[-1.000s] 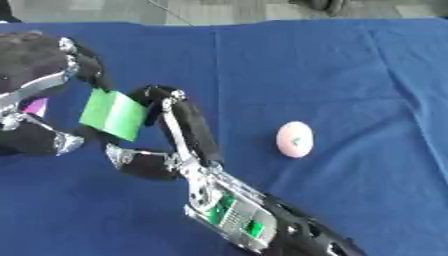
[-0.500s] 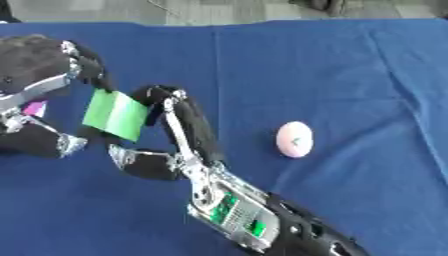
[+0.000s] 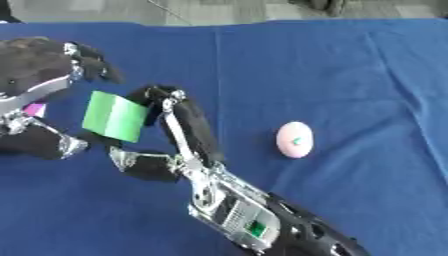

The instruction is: Pick up the objects with one hand, pass them to the other hand, and then place them into the box on the other side of the table.

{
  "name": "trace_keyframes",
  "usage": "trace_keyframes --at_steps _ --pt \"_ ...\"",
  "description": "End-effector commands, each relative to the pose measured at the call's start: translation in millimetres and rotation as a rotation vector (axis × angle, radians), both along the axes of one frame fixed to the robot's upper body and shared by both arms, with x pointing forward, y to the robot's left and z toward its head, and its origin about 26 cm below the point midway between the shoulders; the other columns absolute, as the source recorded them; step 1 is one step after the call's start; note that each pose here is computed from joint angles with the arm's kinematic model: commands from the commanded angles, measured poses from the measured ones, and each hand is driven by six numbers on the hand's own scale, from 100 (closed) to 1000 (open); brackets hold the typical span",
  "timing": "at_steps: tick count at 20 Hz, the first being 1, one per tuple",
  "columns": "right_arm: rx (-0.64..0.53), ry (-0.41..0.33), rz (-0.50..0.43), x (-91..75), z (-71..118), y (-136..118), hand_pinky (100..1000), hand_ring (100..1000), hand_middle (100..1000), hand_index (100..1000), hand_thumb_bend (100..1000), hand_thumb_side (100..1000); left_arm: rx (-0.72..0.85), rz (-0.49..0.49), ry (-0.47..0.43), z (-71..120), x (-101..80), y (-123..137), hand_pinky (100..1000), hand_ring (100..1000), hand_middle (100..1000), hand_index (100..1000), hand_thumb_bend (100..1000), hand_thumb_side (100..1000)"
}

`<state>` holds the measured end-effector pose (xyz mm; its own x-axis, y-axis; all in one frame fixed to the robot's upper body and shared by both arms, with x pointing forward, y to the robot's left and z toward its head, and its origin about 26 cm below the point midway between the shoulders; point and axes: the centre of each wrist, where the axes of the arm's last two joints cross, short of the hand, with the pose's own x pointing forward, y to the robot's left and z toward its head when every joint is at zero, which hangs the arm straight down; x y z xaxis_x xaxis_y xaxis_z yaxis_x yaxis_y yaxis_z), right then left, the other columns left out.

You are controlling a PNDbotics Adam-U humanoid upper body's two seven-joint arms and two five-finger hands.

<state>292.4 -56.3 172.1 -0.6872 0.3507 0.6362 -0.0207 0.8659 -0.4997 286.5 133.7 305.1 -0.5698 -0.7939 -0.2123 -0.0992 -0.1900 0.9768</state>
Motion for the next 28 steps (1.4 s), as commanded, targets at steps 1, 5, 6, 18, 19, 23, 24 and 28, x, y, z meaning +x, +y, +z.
trace_keyframes --at_steps 1,5,6,18,19,23,24,28 --pt "0.029 -0.043 0.041 -7.3 11.6 5.8 790 471 483 593 100 153 -0.012 -0.004 -0.003 3.6 -2.2 -2.0 726 688 671 795 351 112" --pt "0.028 -0.041 0.040 -6.8 10.7 5.7 791 470 483 593 100 157 -0.022 0.000 0.017 2.7 -2.3 -2.7 717 657 614 734 253 130" --pt "0.028 -0.039 0.041 -6.7 10.5 5.7 791 470 483 593 100 158 -0.023 0.002 0.021 2.3 -2.3 -2.8 715 652 602 721 223 139" --pt "-0.005 -0.043 0.055 -3.2 5.2 4.2 791 504 524 631 100 100 -0.065 0.014 0.076 -1.2 -1.9 -1.9 692 563 458 577 100 135" --pt "-0.021 -0.042 0.052 -2.3 3.9 3.9 792 517 540 648 100 100 -0.067 0.016 0.069 -1.1 -1.6 -1.0 691 559 452 569 100 122" --pt "-0.127 -0.038 0.043 1.1 -2.2 4.0 844 661 709 813 100 100 -0.057 0.028 0.054 -2.2 -0.4 3.5 686 544 417 531 125 100" --pt "-0.159 -0.041 0.043 1.7 -3.3 4.2 852 682 730 834 100 100 -0.053 0.034 0.052 -2.6 0.0 5.0 685 542 416 530 135 100" --pt "-0.268 -0.055 0.040 3.3 -4.7 3.6 881 755 684 895 182 100 -0.045 0.052 0.044 -3.3 1.7 11.5 683 538 407 521 192 100"
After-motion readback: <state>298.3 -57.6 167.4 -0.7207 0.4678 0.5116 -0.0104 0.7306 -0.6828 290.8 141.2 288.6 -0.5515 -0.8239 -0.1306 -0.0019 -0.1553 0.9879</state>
